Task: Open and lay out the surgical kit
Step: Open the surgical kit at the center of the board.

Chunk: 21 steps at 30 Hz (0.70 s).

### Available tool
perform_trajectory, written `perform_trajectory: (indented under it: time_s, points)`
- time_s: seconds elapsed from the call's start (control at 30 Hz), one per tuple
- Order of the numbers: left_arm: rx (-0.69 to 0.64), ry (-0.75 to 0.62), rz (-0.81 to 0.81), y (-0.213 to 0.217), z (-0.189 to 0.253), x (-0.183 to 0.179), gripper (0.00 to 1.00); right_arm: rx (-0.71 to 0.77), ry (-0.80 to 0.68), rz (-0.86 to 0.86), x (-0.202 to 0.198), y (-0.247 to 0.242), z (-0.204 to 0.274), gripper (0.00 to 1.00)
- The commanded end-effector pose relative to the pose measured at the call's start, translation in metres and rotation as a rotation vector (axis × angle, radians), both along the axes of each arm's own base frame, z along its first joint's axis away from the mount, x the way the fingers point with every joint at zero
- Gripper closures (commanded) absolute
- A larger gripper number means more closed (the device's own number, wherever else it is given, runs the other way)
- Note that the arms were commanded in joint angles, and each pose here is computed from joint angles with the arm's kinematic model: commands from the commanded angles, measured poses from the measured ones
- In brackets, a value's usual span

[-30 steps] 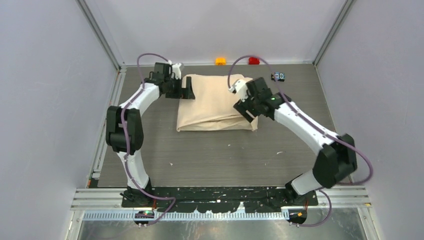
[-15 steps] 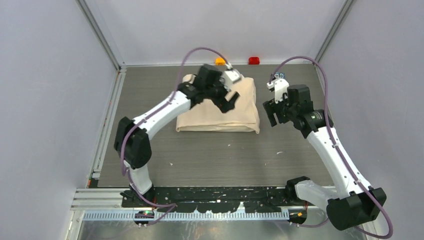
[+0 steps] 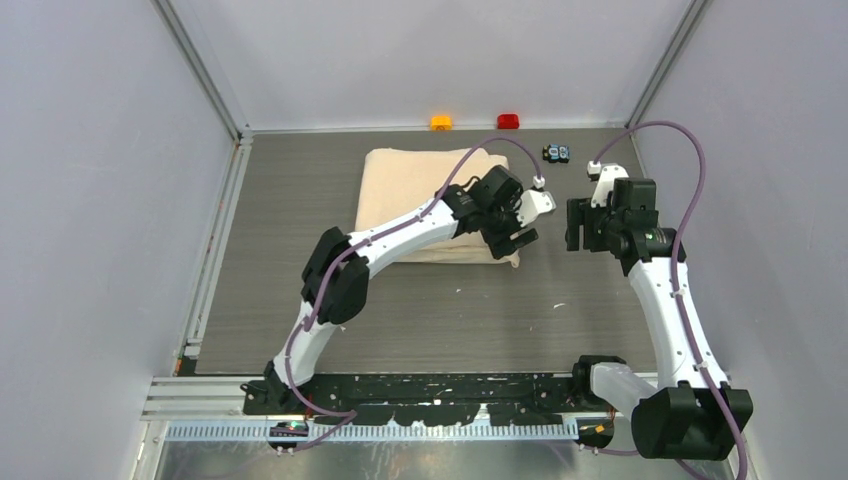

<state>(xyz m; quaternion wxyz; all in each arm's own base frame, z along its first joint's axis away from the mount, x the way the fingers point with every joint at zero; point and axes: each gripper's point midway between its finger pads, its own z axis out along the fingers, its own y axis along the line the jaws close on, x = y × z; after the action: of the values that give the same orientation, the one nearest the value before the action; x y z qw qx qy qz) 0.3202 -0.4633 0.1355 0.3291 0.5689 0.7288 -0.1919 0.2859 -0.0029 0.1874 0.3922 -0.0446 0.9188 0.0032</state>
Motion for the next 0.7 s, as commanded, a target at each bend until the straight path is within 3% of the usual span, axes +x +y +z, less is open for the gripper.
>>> perform_trajectory:
  time_s: [0.0, 0.37, 0.57, 0.67]
  points:
    - [0.019, -0.036, 0.026, -0.001, 0.004, 0.014, 0.28, 0.039, -0.062, 0.010, 0.004, 0.005, 0.013, 0.25]
    - [0.037, -0.022, 0.037, -0.004, -0.013, 0.017, 0.49, 0.048, -0.045, 0.022, 0.003, 0.007, 0.007, 0.26]
    - [0.020, -0.020, 0.037, -0.006, -0.002, 0.017, 0.76, 0.048, -0.034, 0.024, 0.003, 0.007, 0.004, 0.27]
    - [0.005, -0.021, 0.038, -0.005, 0.009, 0.015, 0.82, 0.045, -0.031, 0.029, 0.003, 0.007, 0.002, 0.27]
